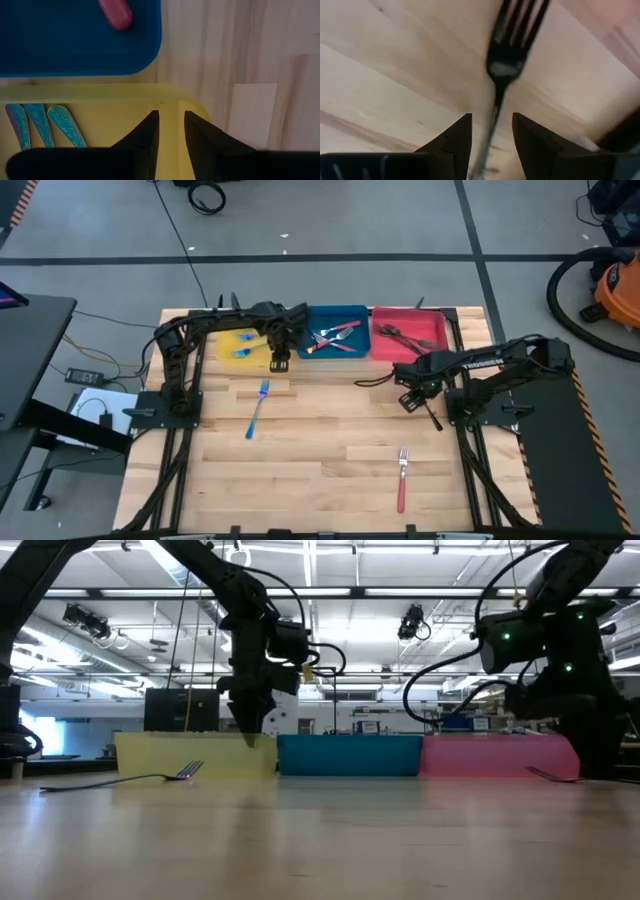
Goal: Sort silverware by color (type)
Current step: Put the black fork into the pink bin
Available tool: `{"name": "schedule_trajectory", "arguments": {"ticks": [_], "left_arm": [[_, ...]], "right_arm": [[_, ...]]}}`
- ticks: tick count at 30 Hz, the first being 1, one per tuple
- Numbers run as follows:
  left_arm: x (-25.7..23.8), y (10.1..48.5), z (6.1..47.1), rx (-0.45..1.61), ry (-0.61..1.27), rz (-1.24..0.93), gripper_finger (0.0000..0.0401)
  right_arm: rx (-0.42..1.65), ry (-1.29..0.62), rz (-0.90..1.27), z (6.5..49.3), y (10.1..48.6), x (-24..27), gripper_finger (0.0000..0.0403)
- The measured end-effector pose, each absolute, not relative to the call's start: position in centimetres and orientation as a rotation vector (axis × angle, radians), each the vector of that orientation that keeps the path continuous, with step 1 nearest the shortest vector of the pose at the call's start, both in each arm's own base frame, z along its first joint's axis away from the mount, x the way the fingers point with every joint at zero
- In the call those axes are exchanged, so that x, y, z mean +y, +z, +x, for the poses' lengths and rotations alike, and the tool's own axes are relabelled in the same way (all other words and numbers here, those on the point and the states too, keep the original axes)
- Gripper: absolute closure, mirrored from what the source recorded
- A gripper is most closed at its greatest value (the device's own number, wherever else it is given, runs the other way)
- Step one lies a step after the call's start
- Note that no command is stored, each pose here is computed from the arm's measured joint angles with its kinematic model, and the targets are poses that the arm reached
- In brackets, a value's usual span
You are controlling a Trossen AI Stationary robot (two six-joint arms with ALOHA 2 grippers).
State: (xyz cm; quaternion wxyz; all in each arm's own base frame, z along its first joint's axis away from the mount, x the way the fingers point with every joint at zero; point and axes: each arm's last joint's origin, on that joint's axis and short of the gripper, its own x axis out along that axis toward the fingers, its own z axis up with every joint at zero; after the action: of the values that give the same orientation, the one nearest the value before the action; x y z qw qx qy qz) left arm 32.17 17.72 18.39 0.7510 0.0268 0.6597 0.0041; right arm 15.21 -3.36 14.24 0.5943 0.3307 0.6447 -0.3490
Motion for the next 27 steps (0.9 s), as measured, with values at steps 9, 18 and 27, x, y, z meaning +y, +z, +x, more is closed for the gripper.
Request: {"name": "schedule_trajectory", "arguments": {"ticks": [9,18,27], "left_arm": [[17.21,18.39,32.45,1.44,-0.004,0.07,0.031],[17.21,18.39,32.46,1.439,-0.003,0.069,0.031],[17.21,18.39,32.46,1.439,-0.003,0.069,0.031]], "right_arm": [[1.477,-0.829,0.763,14.87,13.47,-3.35,0.0261],[1.452,-0.8,0.755,15.17,13.4,-3.4,0.0371],[1.447,-0.814,0.735,15.29,13.57,-3.5,0.0391]]}}
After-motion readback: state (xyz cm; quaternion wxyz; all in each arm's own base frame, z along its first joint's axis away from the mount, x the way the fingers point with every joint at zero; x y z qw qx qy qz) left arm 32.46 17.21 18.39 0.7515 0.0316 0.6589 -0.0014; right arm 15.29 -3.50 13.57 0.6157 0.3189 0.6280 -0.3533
